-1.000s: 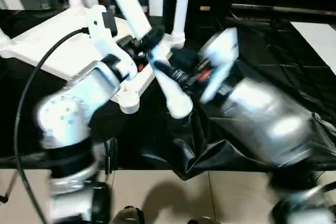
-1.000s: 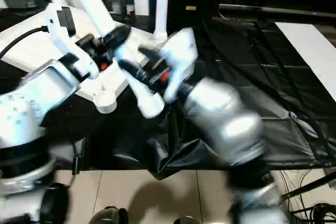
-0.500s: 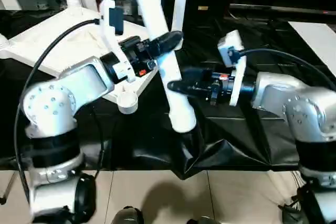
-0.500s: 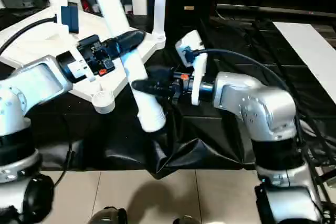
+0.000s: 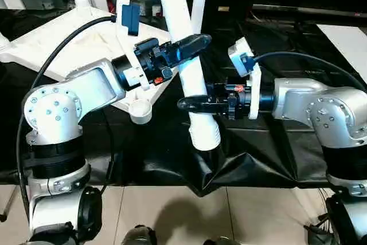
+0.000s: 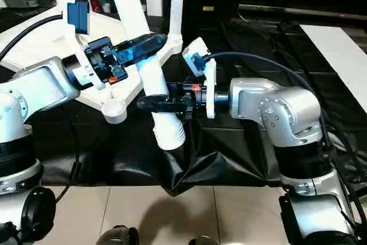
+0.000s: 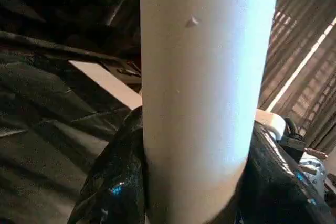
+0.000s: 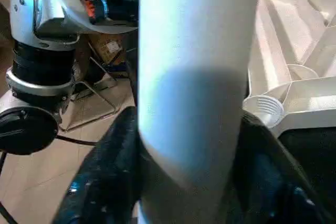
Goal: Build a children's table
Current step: Pick table leg
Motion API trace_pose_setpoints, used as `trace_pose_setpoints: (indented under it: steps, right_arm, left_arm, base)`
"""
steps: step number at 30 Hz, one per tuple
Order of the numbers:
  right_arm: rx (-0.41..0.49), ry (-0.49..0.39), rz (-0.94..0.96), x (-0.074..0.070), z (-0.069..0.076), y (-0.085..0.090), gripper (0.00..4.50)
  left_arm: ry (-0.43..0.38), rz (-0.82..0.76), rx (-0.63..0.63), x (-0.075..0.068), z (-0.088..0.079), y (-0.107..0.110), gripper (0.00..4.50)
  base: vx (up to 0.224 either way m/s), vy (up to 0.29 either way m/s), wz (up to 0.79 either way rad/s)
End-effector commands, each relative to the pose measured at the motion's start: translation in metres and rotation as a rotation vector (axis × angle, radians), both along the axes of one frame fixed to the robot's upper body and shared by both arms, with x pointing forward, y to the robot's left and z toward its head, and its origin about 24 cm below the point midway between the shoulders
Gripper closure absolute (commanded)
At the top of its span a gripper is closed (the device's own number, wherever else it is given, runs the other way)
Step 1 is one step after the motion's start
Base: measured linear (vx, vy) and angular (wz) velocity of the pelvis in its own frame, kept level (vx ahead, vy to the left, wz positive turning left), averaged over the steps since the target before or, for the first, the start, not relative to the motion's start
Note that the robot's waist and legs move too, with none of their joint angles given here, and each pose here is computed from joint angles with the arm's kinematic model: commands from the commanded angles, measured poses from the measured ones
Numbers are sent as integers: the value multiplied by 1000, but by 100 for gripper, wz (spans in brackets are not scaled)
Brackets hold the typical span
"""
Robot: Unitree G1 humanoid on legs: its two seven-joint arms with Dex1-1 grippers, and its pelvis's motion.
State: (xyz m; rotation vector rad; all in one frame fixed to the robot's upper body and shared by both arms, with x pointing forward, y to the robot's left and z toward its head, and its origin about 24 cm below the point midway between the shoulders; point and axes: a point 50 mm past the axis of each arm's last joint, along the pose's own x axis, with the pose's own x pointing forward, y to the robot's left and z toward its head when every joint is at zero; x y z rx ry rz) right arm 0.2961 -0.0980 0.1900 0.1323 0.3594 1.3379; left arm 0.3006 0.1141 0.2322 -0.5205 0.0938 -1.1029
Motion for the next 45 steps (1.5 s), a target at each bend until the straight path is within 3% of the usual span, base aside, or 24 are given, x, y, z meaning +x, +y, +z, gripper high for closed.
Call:
trace_pose_setpoints:
  steps: [1, 11, 12, 13, 18, 20, 21, 22, 26, 29, 32, 33, 45]
  right_arm:
    - [-44, 31, -49, 3, -7, -5, 249]
    - [-34, -21, -98, 3, -15, 2, 265]
    - [-30, -40, -116, 5, -16, 2, 265]
    - [-29, -65, -139, 6, -16, 3, 265]
    - [-29, -164, -251, 11, -17, 11, 266]
    - [-97, -272, -382, 17, -24, 19, 266]
    - [-97, -272, -382, 17, -24, 19, 266]
    - [-134, -326, -440, 20, -26, 23, 266]
    - [-195, -455, -597, 27, -30, 33, 266]
    - [-240, -532, -594, 26, -33, 42, 266]
    - [-253, -566, -606, 25, -34, 47, 266]
    - [-256, -580, -616, 25, -34, 48, 266]
    - [-260, -628, -708, 28, -37, 53, 266]
  left_arm:
    - [-63, -73, -40, -7, 13, -5, 267]
    - [-62, -41, -21, -6, 8, -5, 267]
    - [-58, -10, -2, -5, 6, -5, 211]
    - [-56, 34, 18, -2, 4, -5, 197]
    - [-62, 170, 52, 7, -1, -5, 155]
    - [-48, 320, 73, 16, -7, -8, 144]
    - [-48, 320, 73, 16, -7, -8, 142]
    - [-30, 384, 70, 19, -10, -9, 140]
    - [42, 580, 66, 32, -19, -7, 140]
    - [56, 630, 72, 36, -24, -7, 140]
    - [55, 667, 79, 37, -25, -7, 140]
    - [59, 693, 76, 38, -25, -5, 168]
    - [71, 753, 29, 38, -25, -7, 261]
  base:
    - [0, 0, 0]
    - [0, 0, 0]
    - [0, 0, 0]
    - [0, 0, 0]
    - [0, 0, 0]
    - [0, 0, 0]
    - [0, 0, 0]
    - [0, 0, 0]
    - [0, 0, 0]
    - [0, 0, 0]
    - [0, 0, 0]
    - [0, 0, 0]
    - [0, 0, 0]
